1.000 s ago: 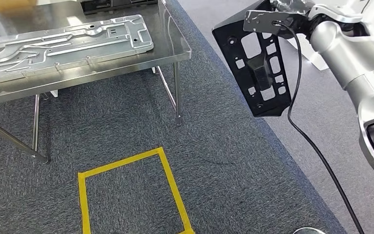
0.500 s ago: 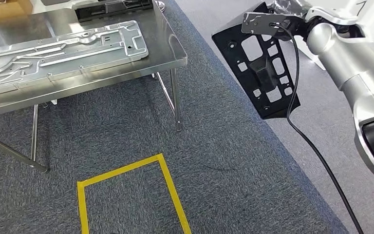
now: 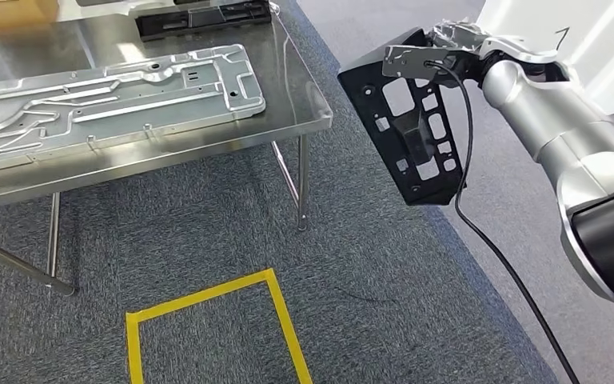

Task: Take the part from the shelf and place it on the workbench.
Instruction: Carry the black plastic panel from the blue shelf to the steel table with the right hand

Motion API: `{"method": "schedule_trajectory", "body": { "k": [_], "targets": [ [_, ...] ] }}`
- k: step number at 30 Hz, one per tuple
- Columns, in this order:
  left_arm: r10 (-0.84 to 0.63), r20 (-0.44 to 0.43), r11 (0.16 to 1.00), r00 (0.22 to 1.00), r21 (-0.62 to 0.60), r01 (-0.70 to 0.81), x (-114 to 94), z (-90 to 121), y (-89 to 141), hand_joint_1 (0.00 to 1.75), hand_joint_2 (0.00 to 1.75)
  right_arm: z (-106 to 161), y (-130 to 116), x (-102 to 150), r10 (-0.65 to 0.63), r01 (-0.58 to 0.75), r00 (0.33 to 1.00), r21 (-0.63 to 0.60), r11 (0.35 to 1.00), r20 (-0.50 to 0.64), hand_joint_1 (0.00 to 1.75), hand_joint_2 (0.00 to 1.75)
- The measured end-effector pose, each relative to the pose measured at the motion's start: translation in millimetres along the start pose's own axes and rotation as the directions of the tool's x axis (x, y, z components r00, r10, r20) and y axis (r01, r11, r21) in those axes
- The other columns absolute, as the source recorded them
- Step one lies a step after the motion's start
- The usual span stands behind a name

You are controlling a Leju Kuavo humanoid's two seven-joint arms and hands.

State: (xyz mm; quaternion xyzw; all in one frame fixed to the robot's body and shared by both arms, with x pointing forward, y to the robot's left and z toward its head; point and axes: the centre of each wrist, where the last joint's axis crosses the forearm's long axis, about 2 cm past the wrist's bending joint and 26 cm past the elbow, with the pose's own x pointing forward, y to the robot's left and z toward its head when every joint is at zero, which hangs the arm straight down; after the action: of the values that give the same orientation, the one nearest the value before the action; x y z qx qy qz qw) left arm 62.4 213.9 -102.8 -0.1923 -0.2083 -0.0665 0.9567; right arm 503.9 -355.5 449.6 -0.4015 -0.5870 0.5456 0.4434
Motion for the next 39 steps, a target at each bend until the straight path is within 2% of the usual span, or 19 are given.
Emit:
{"method": "schedule_trajectory", "body": {
  "k": [9,15,25,30,39],
  "targets": [
    [0.002,0.005,1.0,1.0,-0.002,-0.002,4.0,-1.1,0.3,0.0,1.75,-1.7,-7.9,-0.5,0.008,-0.008,1.0,0.004,1.0,-0.005,1.75,1.75],
    [0.006,0.002,1.0,1.0,-0.001,-0.006,2.3,-0.4,1.0,0.0,1.75,-2.6,10.4,-4.0,0.001,0.0,1.0,0.051,0.999,-0.019,1.75,1.75],
    [0.011,0.004,1.0,1.0,-0.002,-0.011,2.2,0.1,2.6,0.0,1.75,-2.3,-8.0,-2.2,0.016,-0.015,1.0,0.028,0.999,-0.019,1.75,1.75],
    [0.015,0.003,1.0,1.0,-0.003,-0.015,1.2,0.3,2.4,0.0,1.75,-2.3,-1.9,-4.2,0.015,-0.014,1.0,0.043,0.999,-0.026,1.75,1.75],
    [0.019,0.011,1.0,1.0,-0.008,-0.019,4.7,-0.8,2.0,0.0,1.75,-2.1,-10.7,-2.9,0.032,-0.031,0.999,0.031,0.999,-0.027,1.75,1.75]
  ]
}}
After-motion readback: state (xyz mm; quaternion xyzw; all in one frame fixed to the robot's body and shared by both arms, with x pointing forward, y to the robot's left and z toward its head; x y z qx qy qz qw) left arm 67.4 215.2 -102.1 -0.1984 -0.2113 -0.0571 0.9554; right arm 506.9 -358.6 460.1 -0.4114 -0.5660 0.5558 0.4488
